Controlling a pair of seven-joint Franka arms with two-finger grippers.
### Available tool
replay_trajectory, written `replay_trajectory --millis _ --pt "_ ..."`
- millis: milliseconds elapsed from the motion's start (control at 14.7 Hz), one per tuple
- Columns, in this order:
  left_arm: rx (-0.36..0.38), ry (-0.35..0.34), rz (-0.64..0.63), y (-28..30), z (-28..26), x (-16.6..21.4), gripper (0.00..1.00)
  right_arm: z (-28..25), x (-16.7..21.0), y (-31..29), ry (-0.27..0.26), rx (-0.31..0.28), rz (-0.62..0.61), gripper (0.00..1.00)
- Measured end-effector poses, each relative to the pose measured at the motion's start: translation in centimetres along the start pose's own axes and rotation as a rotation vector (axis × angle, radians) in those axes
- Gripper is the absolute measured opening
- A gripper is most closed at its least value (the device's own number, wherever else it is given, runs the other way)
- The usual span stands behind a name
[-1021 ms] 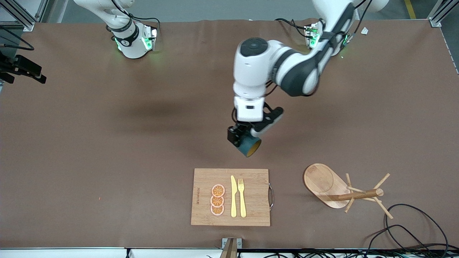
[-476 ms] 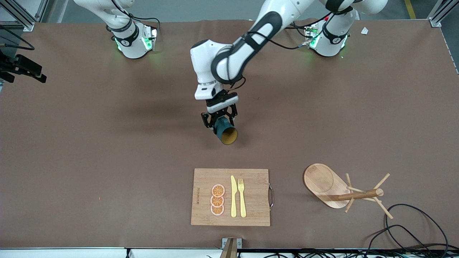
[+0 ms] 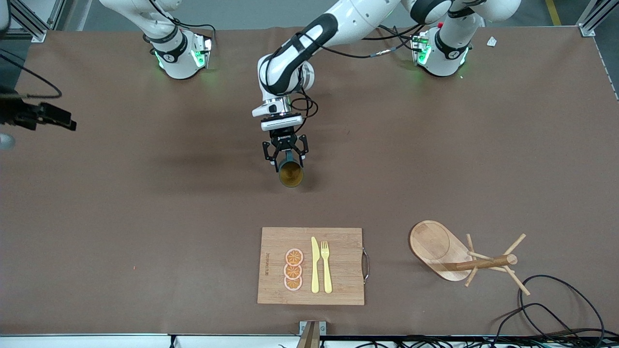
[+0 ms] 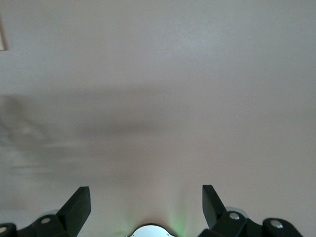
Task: Transfer cup from left to right arm and place
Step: 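Hold the mug with the left gripper while the right gripper approaches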
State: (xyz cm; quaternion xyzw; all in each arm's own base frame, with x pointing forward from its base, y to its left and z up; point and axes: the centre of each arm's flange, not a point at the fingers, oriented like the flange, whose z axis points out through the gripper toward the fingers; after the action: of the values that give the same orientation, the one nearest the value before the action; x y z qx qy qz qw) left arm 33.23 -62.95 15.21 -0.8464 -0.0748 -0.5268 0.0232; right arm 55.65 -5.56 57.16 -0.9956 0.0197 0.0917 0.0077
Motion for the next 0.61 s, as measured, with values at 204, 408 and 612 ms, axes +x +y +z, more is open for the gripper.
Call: replay_trajectory --millis 204,408,612 --pt "-0.065 0.067 0.079 0.2 -0.5 -2.6 0.83 4.2 3.4 1.5 -0.068 0.005 0.018 1.00" --pt "-0.129 0.160 0.103 0.4 -0.4 -3.3 0.83 5.2 4.9 1.1 -0.067 0.006 0.005 1.00" --pt "-0.158 0.250 0.109 -0.4 1.1 -5.2 0.83 4.7 5.2 -3.1 -0.041 0.033 -0.059 1.00"
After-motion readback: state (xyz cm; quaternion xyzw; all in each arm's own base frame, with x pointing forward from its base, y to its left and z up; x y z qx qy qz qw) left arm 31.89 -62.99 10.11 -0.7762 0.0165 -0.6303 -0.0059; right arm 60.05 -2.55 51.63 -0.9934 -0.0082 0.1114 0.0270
